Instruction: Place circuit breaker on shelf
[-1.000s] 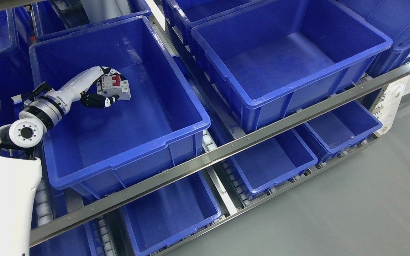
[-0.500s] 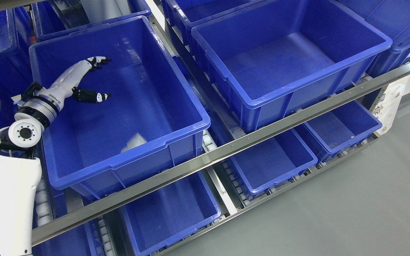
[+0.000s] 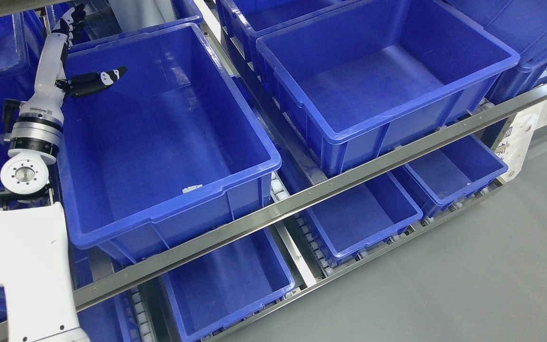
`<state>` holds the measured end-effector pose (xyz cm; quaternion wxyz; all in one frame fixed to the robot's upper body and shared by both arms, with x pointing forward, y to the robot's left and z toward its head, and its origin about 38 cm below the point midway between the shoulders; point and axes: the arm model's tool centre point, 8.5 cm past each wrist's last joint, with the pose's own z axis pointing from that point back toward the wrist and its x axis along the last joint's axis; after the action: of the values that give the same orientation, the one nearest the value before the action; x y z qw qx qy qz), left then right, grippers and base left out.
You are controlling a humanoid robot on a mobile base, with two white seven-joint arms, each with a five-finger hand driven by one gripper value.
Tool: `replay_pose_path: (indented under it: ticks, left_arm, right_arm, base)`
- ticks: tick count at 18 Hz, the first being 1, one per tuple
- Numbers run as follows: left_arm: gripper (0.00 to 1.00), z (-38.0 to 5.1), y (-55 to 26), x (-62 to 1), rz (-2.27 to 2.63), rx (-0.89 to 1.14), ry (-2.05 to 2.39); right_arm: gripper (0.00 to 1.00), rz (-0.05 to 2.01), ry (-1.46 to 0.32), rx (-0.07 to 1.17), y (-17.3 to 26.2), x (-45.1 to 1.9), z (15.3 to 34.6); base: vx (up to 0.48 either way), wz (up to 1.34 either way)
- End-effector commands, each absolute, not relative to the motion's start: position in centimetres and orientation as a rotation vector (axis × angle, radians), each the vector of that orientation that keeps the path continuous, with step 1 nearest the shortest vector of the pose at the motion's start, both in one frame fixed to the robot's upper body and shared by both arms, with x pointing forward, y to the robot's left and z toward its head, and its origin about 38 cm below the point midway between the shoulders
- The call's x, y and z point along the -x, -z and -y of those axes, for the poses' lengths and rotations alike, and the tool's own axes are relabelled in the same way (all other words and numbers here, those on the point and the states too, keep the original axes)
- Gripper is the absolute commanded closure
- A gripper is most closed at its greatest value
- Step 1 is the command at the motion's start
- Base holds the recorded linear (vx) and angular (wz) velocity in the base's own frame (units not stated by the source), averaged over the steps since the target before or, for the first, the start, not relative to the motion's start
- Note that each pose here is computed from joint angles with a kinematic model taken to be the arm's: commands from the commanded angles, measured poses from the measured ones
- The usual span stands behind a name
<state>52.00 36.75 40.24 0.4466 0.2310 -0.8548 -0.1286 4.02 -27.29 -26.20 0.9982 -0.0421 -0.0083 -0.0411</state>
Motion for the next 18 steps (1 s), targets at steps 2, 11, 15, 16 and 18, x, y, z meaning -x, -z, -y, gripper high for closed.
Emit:
replay_pose_path:
  ticks: [2, 11, 15, 16, 18]
  left_arm:
    - [0.0, -32.8, -39.4, -47.2, 2.274, -0.43, 0.095]
    - [0.0, -30.6, -34.6, -44.1, 2.254, -0.472, 0.137]
    - [0.0, -30.5, -34.8, -44.1, 2.262, -0.472, 0.141]
    - [0.0, -30.5, -34.8, -44.1, 2.262, -0.472, 0.141]
    - [0.0, -30.5, -35.0, -44.1, 2.266, -0.472, 0.141]
  right_arm:
    - [0.0, 0.099, 0.079, 0.106, 26.1, -4.0, 28.5]
    - [0.0, 0.099, 0.077, 0.106, 26.1, -4.0, 28.5]
    - [0.0, 0.099, 0.077, 0.106, 26.1, -4.0, 28.5]
    - [0.0, 0.099, 0.079, 0.106, 26.1, -4.0, 28.5]
    - [0.0, 0.099, 0.077, 0.106, 26.1, -4.0, 28.5]
  base:
    - [-0.064, 0.01]
    - [-0.256, -0.02]
    - [-0.199, 0.0]
    - [-0.134, 0.04]
    - [-0.102, 0.02]
